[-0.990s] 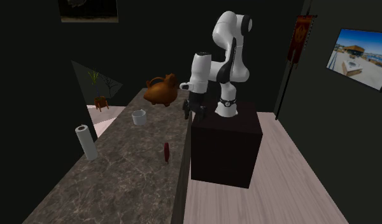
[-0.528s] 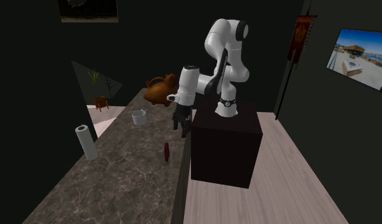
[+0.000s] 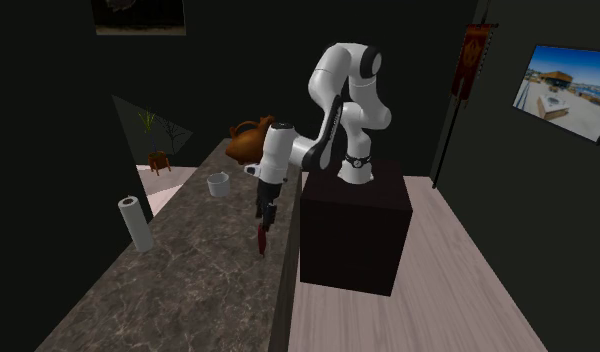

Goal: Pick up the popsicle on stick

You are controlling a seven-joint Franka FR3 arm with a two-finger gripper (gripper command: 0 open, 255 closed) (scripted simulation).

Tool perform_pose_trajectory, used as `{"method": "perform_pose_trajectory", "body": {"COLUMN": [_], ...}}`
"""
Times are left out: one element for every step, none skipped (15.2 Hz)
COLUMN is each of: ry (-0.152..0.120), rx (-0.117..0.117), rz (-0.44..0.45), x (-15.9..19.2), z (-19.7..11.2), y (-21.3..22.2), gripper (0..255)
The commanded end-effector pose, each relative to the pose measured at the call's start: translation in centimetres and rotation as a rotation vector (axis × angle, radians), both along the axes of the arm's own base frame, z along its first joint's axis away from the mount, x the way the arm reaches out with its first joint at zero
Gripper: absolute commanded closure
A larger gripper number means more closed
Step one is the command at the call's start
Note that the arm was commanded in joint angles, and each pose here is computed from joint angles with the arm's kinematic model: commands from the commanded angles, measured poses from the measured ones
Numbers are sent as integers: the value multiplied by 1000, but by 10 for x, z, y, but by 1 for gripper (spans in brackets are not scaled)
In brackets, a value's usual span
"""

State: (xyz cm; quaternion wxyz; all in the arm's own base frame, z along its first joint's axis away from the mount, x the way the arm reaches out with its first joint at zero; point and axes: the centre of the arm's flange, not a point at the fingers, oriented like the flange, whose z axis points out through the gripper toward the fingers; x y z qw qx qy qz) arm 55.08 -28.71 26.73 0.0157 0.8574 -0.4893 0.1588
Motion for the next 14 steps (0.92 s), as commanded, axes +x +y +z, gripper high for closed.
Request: {"method": "perform_pose_trajectory", "body": {"ry": [-2,-2,-2,-2,-2,-2,-2,-2,-2,-2,-2,-2,-2,-2], "rx": [0,0,0,0,0,0,0,0,0,0,0,0,0,0], "rz": [-5,-5,-5,-5,-5,-5,-5,-5,-5,-5,-5,-5,-5,-5], "x": [1,1,1,1,1,1,1,1,1,1,1,1,1,1], "z": [-10,-15,-21,-26,-34,-34,-34,-34,-34,-34,-34,-34,-34,-34], "y": [-2,-2,-2,-2,-2,-2,-2,-1,-1,-1,-1,-1,-1,-1], "gripper": [0,0,0,0,0,0,0,255,255,255,255,255,255,255]}}
